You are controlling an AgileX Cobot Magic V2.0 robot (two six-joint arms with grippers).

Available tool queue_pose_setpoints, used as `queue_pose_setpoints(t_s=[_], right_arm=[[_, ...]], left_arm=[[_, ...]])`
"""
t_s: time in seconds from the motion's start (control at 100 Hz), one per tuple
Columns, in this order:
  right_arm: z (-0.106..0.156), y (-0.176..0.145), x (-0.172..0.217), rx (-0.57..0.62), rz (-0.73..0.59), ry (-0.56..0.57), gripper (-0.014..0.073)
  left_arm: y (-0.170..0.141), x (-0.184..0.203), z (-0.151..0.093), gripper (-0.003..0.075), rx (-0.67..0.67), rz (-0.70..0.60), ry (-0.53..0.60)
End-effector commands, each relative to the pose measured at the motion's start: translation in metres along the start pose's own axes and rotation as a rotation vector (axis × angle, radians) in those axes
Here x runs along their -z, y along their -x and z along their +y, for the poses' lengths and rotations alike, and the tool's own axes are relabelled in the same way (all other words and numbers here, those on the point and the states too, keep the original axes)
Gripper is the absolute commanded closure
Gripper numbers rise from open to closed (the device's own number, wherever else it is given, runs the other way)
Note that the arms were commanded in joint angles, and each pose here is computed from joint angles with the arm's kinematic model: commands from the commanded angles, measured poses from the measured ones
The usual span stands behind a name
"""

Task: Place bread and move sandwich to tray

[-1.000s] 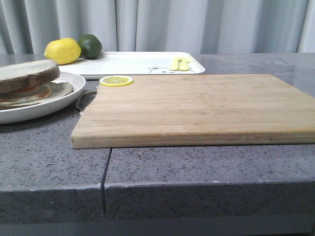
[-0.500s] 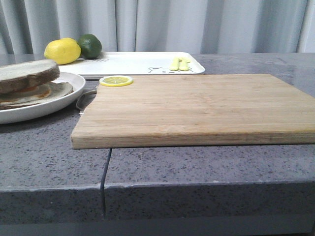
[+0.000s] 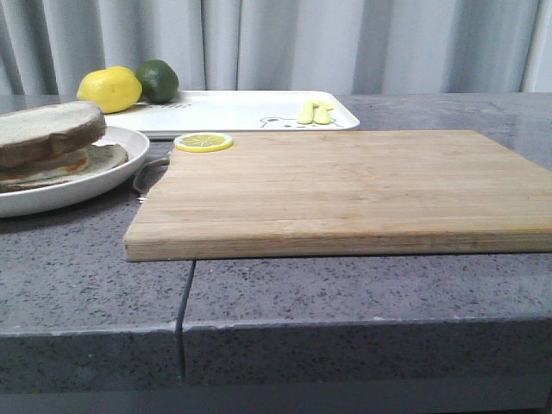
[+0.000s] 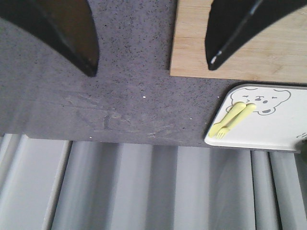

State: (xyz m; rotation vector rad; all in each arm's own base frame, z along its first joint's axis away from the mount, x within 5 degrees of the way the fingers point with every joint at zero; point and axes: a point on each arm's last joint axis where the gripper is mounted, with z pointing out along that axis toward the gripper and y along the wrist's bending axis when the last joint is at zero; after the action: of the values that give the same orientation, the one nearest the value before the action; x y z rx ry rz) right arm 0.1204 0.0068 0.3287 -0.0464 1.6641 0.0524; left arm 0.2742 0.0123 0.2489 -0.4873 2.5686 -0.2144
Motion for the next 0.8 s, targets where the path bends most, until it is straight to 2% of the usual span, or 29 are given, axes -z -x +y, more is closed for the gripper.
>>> queue_pose_setpoints(t_s=[0.0, 0.14, 0.64, 0.79], right_arm=[[-0.002, 0.017, 0.003, 0.008, -0.112, -0.019, 0.0118], [-0.002, 0.017, 0.003, 0.008, -0.112, -0.019, 0.0118], [-0.002, 0.017, 0.003, 0.008, -0.112, -0.019, 0.0118], [-0.002, 0.017, 0.003, 0.008, -0.112, -0.019, 0.0118]], left_arm=[[0.010, 0.012, -0.006, 0.0594, 0.001, -0.083, -0.032], [0.010, 0.012, -0.008, 0.0740, 0.028, -0.079, -0.051], [0.010, 0.016, -0.015, 0.0739, 0.148, -0.081, -0.141], [0.011, 0.026, -0.017, 0.0739, 0.166, -0.117, -0.170]])
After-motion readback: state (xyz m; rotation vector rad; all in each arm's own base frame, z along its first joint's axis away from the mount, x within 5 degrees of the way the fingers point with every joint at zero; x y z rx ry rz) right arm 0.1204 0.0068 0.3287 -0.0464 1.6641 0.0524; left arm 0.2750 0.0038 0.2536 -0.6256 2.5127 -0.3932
